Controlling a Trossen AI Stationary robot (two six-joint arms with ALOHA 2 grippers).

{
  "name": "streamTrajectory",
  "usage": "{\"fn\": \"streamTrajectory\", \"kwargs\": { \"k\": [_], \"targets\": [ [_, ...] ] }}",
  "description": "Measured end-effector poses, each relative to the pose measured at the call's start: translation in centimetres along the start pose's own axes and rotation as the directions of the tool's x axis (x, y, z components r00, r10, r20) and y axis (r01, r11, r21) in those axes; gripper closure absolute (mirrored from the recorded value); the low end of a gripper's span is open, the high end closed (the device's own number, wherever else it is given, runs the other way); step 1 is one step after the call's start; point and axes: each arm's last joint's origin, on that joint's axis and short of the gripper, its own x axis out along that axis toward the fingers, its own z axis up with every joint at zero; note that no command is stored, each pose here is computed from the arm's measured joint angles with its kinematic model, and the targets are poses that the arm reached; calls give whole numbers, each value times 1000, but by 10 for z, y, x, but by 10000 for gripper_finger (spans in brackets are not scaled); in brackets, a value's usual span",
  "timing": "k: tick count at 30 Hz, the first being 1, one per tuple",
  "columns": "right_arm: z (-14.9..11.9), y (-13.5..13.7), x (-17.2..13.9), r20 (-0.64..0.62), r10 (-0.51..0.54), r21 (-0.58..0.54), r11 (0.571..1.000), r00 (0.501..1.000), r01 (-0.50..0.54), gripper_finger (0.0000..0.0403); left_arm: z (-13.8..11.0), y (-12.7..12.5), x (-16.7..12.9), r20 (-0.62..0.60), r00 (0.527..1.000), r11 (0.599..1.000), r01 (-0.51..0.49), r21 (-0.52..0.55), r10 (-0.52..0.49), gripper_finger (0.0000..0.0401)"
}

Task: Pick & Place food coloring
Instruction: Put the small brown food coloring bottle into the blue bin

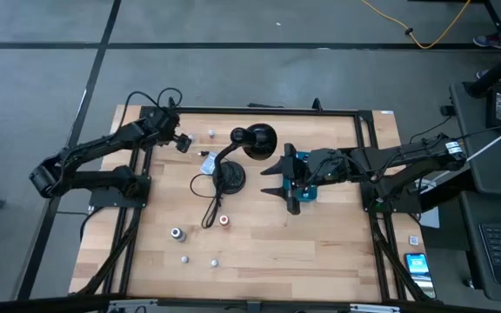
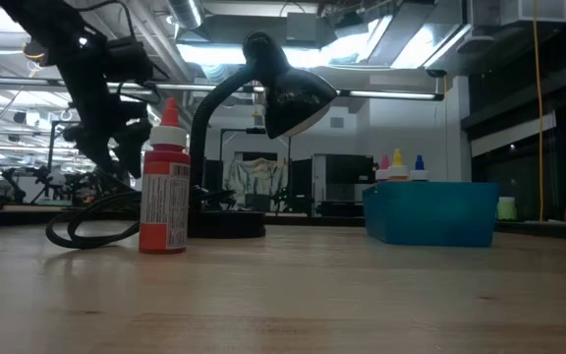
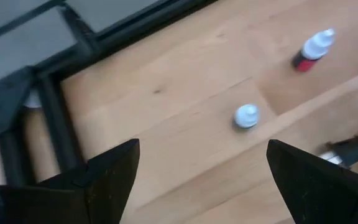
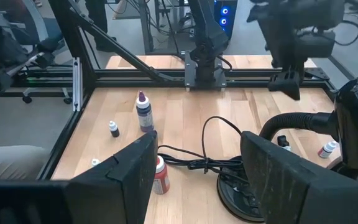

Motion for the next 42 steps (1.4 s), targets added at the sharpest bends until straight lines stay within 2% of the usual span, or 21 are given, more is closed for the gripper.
{"fn": "streamTrajectory", "kwargs": {
  "k": [6, 11, 21, 29, 42],
  "targets": [
    [0, 0, 0, -4, 0, -20, 1000, 1000, 0, 172, -11, -6, 13, 33, 999, 999, 27, -26, -26, 56],
    [-4, 0, 0, -42, -4, -25, 1000, 999, 3, 172, -29, -12, 23, 40, 999, 1000, 19, 0, -19, 56],
    [-3, 0, 0, -34, -3, -25, 1000, 999, 2, 172, -54, -19, 38, 138, 989, 999, 49, 7, -49, 56],
    [0, 0, 0, 1, 0, -20, 1000, 1000, 0, 172, -63, -19, 44, 179, 981, 997, 71, -4, -69, 56],
    [2, 0, 0, 25, 1, -13, 1000, 1000, -1, 172, -65, -28, 54, 160, 982, 995, 94, 40, -99, 56]
  ]
}}
